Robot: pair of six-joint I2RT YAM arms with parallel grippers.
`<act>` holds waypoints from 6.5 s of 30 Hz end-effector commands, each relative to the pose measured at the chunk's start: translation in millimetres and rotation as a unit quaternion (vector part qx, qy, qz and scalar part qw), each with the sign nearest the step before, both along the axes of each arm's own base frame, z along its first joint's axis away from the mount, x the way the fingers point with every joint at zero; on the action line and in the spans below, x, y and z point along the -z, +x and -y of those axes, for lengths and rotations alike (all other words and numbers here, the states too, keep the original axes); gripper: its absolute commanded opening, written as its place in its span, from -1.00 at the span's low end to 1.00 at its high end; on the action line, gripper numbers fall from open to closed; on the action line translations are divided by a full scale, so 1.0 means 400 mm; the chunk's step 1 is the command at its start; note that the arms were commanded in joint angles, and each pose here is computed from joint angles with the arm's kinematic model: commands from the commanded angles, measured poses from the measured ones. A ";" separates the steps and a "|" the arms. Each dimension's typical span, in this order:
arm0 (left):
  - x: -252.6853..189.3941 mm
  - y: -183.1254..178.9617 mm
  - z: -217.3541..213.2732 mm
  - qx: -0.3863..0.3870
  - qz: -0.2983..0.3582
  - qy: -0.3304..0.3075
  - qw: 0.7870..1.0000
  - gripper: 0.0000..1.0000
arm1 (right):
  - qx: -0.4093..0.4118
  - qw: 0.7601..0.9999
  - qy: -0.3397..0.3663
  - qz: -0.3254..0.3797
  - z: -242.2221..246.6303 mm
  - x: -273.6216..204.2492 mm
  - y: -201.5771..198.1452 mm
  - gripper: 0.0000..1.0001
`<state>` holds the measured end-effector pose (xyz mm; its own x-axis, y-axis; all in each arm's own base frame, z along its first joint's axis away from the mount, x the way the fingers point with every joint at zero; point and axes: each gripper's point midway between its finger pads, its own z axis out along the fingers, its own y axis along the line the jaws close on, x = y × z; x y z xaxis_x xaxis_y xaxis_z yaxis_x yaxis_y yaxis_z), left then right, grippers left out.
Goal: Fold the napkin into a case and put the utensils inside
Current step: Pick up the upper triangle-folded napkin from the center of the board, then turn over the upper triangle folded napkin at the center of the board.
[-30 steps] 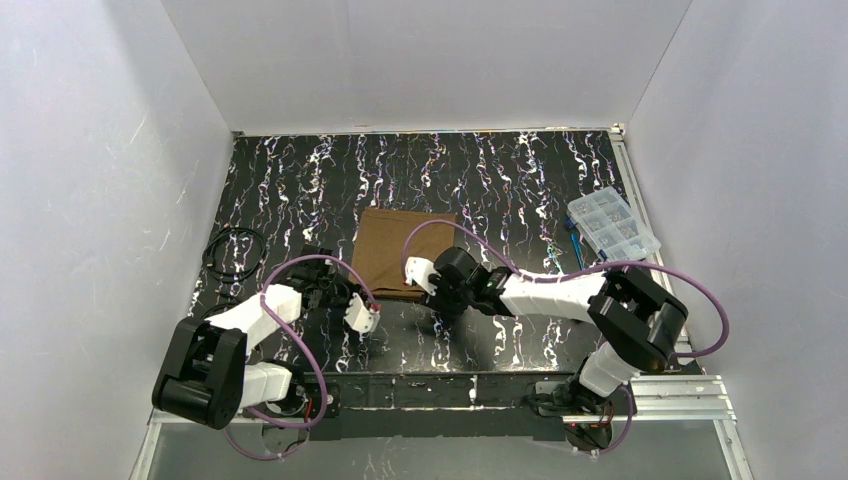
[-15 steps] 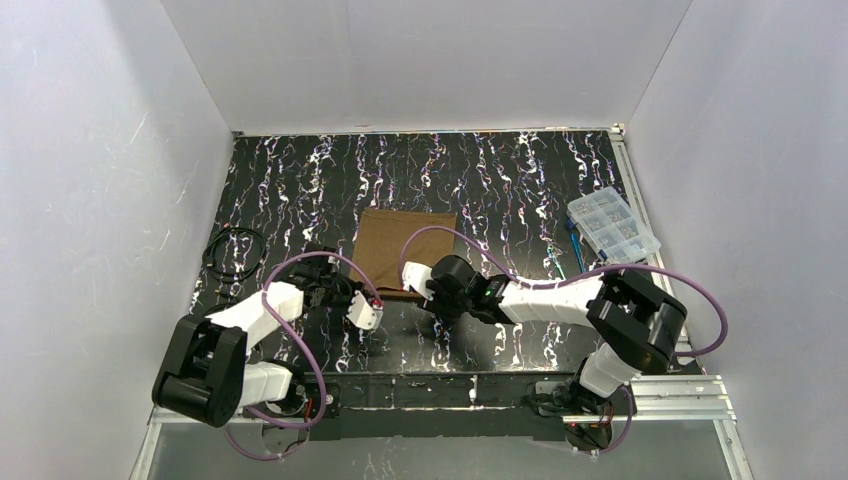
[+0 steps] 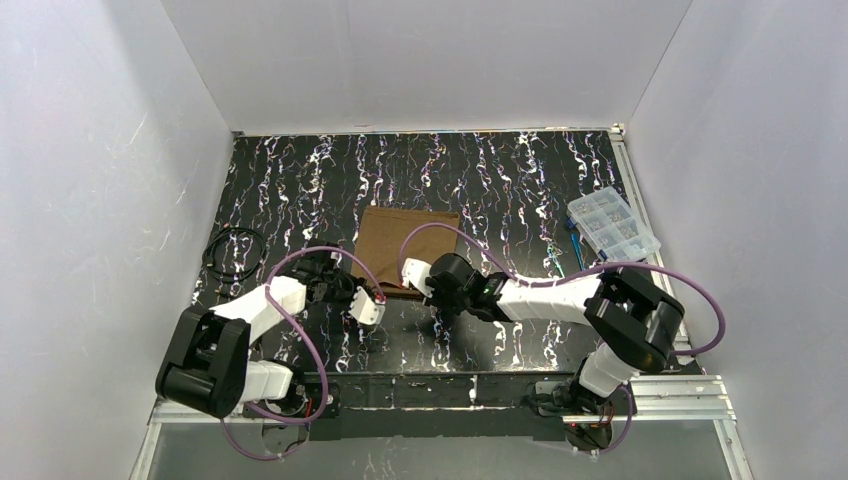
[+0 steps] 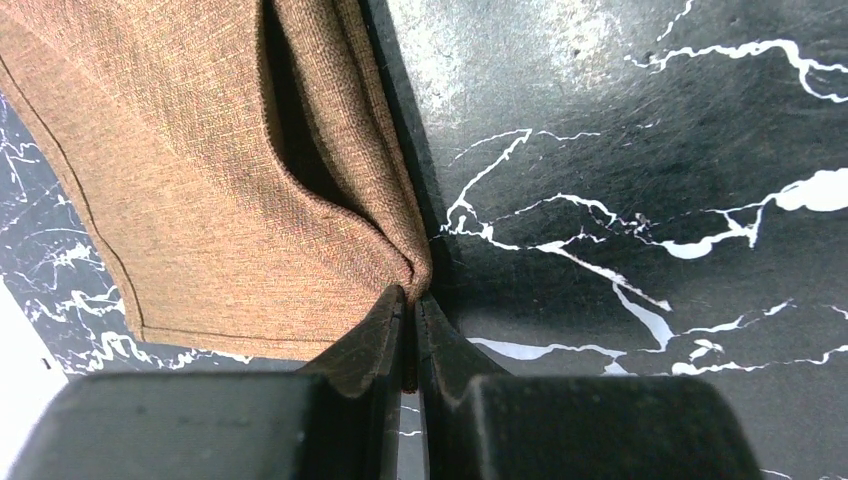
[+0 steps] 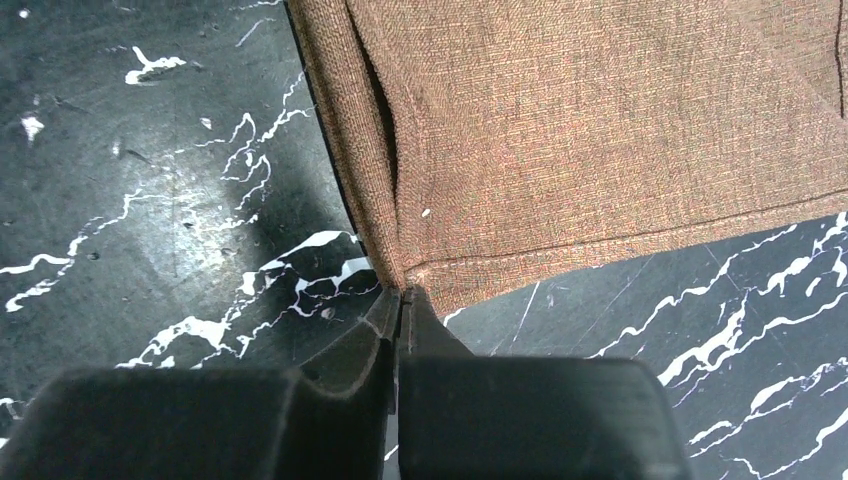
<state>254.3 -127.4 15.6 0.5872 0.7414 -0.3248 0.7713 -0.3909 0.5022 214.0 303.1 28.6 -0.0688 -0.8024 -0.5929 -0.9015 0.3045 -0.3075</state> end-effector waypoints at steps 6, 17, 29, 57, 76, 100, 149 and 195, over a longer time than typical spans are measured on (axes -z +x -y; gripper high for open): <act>-0.076 -0.048 0.002 -0.019 -0.047 -0.016 0.999 -1.00 | 0.012 0.995 0.070 -0.075 -0.044 -0.129 -0.051 -0.97; -0.062 -0.163 -0.037 -0.001 -0.076 0.006 0.997 -0.87 | 0.025 0.992 0.089 -0.088 -0.048 -0.193 -0.060 -0.97; -0.072 -0.153 -0.030 -0.007 -0.049 -0.011 0.999 0.72 | 0.023 0.991 0.084 -0.105 -0.043 -0.204 -0.076 -0.97; -0.008 -0.144 0.022 -0.047 -0.052 -0.034 0.997 0.36 | 0.057 0.977 0.158 -0.130 -0.043 -0.237 -0.005 -0.97; 0.038 -0.114 0.012 -0.065 -0.028 -0.020 0.997 0.31 | 0.089 0.967 0.198 -0.136 -0.017 -0.278 0.052 -0.97; -0.273 -0.174 0.064 -0.125 -0.160 -0.056 0.978 -1.00 | 0.068 0.955 0.219 -0.189 0.026 -0.392 -0.053 -0.97; -0.154 0.349 0.097 -0.385 -0.240 -0.017 0.891 0.39 | 0.342 0.903 0.198 -0.169 0.101 -0.156 0.456 0.07; -0.097 0.312 0.089 -0.368 -0.298 -0.015 0.880 -1.00 | 0.350 0.862 0.252 -0.268 0.090 -0.078 0.305 0.10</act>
<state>377.9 -158.8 31.5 -0.3356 0.8538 -0.3981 0.9403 0.3293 -0.0864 336.5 267.1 53.0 -0.8158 -0.1234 -0.5651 -0.4150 0.8054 0.4232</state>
